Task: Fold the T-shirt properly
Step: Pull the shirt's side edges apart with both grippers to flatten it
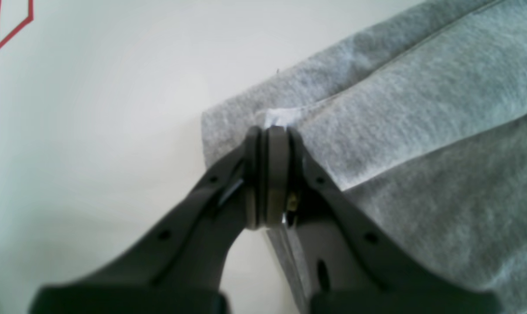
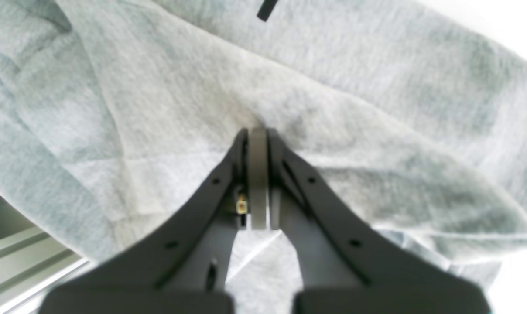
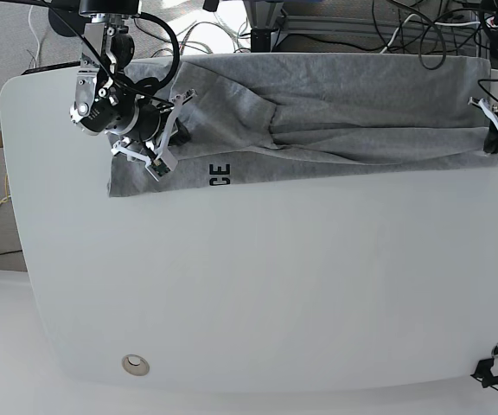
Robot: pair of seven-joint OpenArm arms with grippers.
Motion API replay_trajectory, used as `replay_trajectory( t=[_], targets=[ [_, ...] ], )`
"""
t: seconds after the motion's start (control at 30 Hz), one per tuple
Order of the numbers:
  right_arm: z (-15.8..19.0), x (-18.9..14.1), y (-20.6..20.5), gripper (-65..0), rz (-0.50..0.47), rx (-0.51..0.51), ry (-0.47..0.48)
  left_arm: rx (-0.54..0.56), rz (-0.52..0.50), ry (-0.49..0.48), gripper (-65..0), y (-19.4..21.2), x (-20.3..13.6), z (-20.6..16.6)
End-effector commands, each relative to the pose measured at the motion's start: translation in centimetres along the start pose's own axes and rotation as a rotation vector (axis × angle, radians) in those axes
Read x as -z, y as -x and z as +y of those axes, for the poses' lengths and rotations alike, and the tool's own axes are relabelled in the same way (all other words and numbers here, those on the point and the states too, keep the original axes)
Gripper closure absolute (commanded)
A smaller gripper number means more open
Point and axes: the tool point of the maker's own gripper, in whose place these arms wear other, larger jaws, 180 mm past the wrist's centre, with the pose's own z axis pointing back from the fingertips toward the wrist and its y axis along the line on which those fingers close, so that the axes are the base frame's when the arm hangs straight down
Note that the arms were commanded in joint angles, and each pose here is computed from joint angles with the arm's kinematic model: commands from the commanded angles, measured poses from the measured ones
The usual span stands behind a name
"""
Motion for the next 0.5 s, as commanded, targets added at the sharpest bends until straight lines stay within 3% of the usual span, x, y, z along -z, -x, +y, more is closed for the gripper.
replay_trajectory(
  t=[0.0, 0.43, 0.47],
  targets=[
    [-0.3, -0.5, -1.2, 0.0, -0.042, -0.015, 0.008, 0.019, -0.003, -0.026, 0.0, -0.4, -0.5, 1.7],
    [-0.3, -0.5, -1.2, 0.0, -0.040, -0.014, 0.007, 0.047, 0.084, 0.037, 0.0, 1.7, 0.7, 0.9],
    [-0.3, -0.5, -1.2, 0.0, -0.040, -0.014, 0.007, 0.047, 0.084, 0.037, -4.2, 1.7, 0.7, 0.9]
  ],
)
